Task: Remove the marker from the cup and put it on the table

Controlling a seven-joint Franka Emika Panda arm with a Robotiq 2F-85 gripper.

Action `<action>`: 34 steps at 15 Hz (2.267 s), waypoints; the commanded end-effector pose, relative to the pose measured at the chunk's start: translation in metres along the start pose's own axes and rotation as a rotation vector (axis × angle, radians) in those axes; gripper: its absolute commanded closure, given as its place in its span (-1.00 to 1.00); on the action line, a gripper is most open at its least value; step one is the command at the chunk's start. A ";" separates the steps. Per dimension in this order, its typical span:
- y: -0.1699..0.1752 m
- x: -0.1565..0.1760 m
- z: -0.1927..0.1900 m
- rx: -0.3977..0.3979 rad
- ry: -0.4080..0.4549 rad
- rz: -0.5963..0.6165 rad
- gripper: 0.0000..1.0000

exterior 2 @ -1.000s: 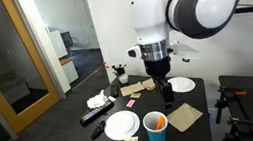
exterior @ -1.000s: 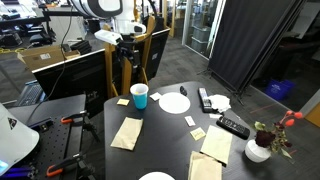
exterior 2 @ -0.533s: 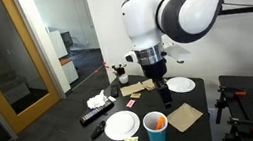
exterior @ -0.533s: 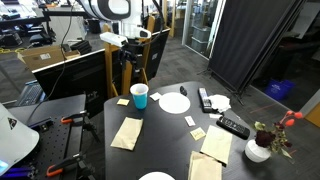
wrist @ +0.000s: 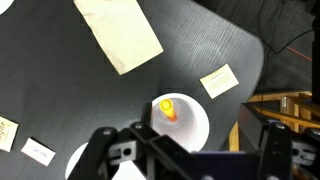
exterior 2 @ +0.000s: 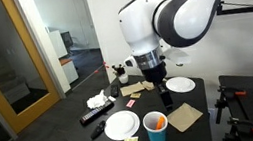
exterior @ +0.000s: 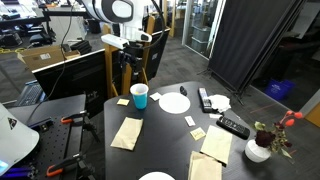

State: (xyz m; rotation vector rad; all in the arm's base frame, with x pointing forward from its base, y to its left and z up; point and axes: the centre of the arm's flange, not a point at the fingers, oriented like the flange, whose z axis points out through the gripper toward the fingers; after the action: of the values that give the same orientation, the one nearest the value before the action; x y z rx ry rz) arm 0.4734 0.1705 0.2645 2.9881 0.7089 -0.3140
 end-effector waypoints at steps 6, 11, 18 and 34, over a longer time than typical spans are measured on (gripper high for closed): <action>-0.005 0.019 0.017 -0.046 -0.037 -0.012 -0.56; -0.008 0.029 0.031 -0.041 -0.048 -0.030 -0.46; -0.008 0.043 0.042 -0.040 -0.016 -0.056 -0.27; 0.011 0.050 0.062 -0.066 0.043 -0.039 0.11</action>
State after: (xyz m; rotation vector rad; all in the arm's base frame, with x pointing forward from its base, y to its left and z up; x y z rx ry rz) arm 0.5080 0.1778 0.1973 2.9373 0.7877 -0.2574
